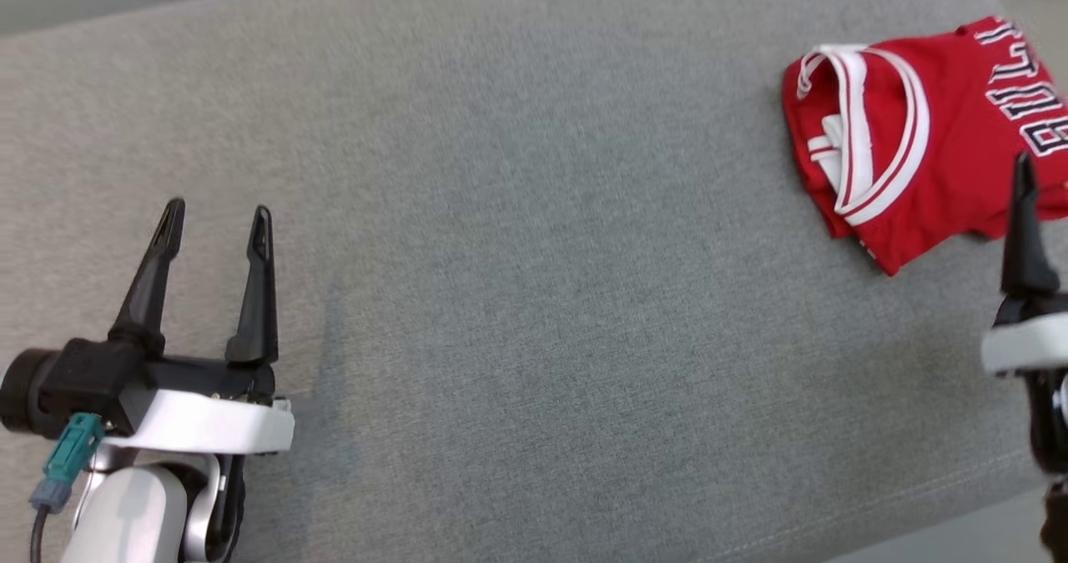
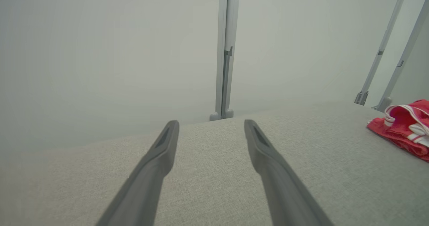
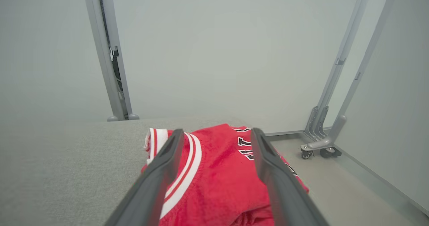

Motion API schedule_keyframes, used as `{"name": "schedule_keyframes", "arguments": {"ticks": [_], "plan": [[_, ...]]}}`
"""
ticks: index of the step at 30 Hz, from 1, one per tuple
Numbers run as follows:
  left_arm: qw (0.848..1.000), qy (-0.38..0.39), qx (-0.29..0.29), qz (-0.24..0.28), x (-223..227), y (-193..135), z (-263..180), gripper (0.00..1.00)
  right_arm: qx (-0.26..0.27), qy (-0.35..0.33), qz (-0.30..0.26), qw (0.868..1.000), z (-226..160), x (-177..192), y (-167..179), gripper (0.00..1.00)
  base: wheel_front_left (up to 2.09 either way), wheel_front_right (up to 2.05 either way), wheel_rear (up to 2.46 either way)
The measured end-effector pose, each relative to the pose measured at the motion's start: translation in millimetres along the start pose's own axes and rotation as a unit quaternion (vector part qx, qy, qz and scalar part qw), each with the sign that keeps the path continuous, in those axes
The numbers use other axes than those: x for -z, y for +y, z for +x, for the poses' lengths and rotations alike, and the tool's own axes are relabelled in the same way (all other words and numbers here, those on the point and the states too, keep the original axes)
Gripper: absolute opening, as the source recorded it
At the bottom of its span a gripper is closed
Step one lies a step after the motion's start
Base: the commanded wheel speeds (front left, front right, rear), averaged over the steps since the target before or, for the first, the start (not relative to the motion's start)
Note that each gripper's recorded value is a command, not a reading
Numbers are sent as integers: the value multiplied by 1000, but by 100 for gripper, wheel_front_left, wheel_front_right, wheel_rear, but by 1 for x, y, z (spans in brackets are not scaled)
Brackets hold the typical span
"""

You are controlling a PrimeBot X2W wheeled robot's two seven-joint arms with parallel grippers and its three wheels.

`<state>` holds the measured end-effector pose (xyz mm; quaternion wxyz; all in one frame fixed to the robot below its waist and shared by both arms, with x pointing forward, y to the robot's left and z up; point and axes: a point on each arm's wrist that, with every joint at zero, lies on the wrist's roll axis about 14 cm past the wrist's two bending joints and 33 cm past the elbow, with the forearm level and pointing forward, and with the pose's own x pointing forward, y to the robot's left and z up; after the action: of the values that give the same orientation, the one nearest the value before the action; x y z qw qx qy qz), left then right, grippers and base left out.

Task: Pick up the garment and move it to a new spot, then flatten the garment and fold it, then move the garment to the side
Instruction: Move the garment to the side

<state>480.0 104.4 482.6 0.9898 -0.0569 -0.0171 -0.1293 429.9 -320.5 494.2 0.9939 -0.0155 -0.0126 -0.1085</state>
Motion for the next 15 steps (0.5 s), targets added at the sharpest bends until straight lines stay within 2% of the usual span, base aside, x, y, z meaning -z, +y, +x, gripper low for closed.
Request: {"name": "schedule_keyframes", "arguments": {"ticks": [5,15], "plan": [[1000,-11,-27,1,-17,8,-24,100,-27,-41,29,998,-22,-28,28,100,0,0,0],[996,-23,-89,11,-41,31,-81,100,-104,-37,75,991,-60,-52,89,100,0,0,0]]}}
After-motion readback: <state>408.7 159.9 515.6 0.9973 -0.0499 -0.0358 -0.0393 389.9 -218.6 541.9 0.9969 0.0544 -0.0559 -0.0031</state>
